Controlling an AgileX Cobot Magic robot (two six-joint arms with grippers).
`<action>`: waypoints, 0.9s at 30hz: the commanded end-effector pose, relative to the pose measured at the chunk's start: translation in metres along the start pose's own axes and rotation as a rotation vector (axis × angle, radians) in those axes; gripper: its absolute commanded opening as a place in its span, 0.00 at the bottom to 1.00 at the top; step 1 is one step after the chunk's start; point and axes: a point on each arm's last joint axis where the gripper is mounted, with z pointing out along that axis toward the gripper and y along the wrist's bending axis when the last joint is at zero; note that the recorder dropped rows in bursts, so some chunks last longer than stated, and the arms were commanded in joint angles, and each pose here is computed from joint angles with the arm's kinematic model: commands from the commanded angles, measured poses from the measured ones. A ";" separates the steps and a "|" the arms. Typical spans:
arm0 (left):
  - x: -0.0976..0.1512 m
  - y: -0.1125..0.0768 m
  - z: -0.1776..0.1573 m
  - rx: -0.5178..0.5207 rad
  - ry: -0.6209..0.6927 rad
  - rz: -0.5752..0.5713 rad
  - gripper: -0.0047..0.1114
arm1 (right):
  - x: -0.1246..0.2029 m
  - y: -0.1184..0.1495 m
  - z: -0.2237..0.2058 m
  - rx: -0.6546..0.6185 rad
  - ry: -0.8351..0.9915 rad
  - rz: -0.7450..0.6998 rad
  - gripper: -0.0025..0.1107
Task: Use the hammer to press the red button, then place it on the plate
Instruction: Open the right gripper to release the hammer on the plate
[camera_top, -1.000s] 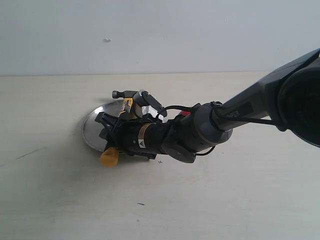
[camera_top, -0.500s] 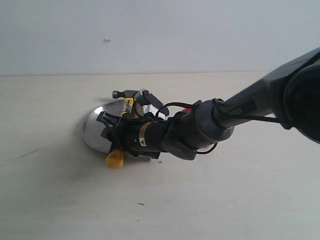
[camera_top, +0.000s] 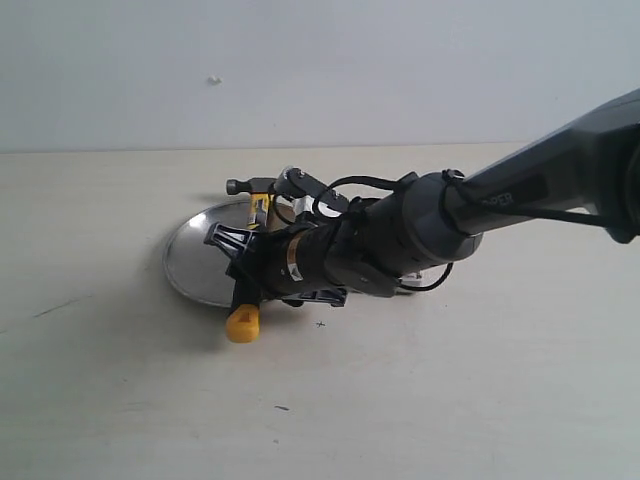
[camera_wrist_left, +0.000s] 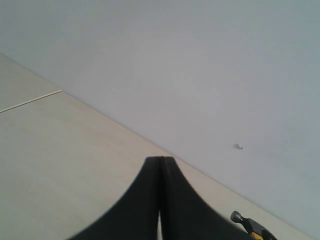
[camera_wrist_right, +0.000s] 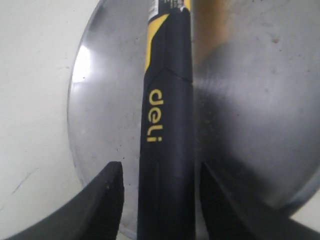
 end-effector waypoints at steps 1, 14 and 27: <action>-0.003 -0.001 -0.001 0.003 -0.012 -0.008 0.04 | -0.006 0.005 -0.006 0.003 -0.014 -0.028 0.44; -0.003 -0.001 -0.001 0.003 -0.012 -0.008 0.04 | -0.022 0.027 -0.050 0.126 -0.054 -0.170 0.44; -0.003 -0.001 -0.001 0.003 -0.012 -0.008 0.04 | -0.012 0.090 -0.124 0.107 -0.138 -0.522 0.03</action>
